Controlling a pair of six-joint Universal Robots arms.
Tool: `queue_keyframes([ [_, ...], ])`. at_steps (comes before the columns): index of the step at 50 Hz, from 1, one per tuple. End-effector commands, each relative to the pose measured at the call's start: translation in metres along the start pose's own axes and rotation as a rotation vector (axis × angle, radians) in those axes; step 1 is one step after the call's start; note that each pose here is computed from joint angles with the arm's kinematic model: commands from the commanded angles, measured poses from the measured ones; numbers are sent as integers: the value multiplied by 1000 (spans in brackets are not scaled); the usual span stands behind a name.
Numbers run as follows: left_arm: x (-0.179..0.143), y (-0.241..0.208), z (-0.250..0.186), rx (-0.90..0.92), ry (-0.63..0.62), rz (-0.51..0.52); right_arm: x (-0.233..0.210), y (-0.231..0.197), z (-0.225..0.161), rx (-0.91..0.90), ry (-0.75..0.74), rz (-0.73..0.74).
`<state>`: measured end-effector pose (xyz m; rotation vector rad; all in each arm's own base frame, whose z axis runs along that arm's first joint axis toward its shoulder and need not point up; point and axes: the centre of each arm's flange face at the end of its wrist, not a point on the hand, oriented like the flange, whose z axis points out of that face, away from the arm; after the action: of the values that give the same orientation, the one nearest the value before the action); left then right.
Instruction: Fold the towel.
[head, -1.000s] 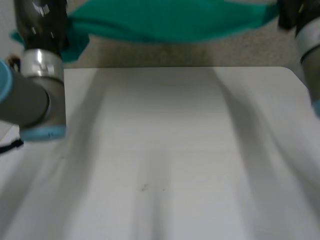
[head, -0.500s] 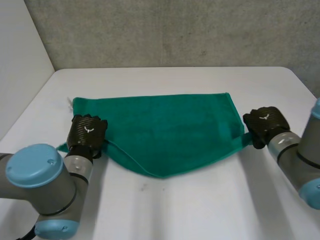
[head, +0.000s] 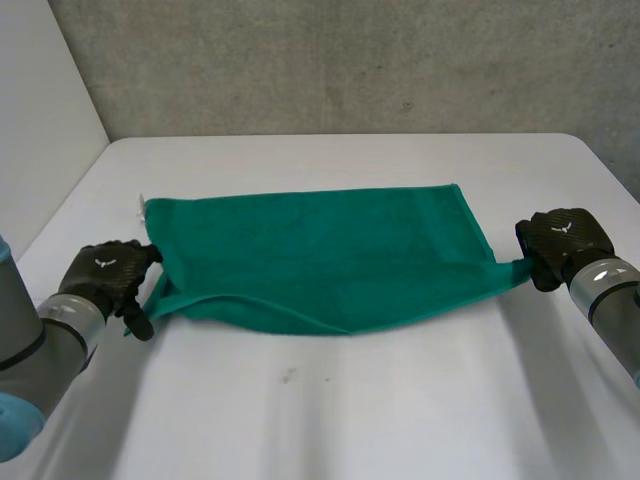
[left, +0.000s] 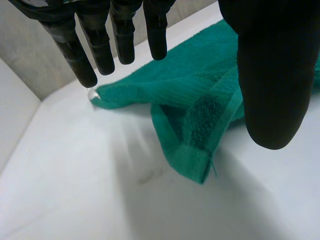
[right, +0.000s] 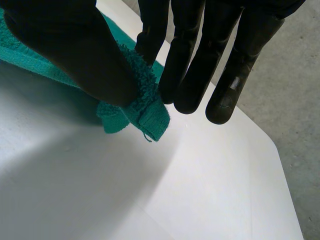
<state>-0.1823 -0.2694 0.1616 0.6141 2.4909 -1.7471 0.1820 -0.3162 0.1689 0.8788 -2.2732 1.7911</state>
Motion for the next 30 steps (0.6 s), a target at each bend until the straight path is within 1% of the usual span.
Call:
queue_keyframes([
  [1, -5, 5, 4, -29, 5, -75, -1, 2, 0, -6, -2, 0],
  [11, -7, 23, 38, -30, -9, -87, -3, 3, -1, -9, -9, 1],
  [18, -6, 26, 39, -31, -4, -83, -2, 3, -1, -10, -7, 0],
  [22, -6, 20, 35, -19, -5, -75, 0, 0, -2, -3, 1, -11],
  [25, -12, 2, 25, 30, -32, -64, 4, -8, -3, 12, 13, -20],
  [26, -18, -17, 11, 87, -55, -56, 8, -13, -5, 22, 22, -26],
  [27, -18, -18, 11, 88, -55, -56, 13, -25, -11, 48, 38, -44],
  [29, -32, -58, -23, 219, -107, -49, 24, -48, -29, 80, 63, -100],
  [30, -35, -67, -31, 250, -121, -47, 30, -62, -41, 95, 74, -142],
])
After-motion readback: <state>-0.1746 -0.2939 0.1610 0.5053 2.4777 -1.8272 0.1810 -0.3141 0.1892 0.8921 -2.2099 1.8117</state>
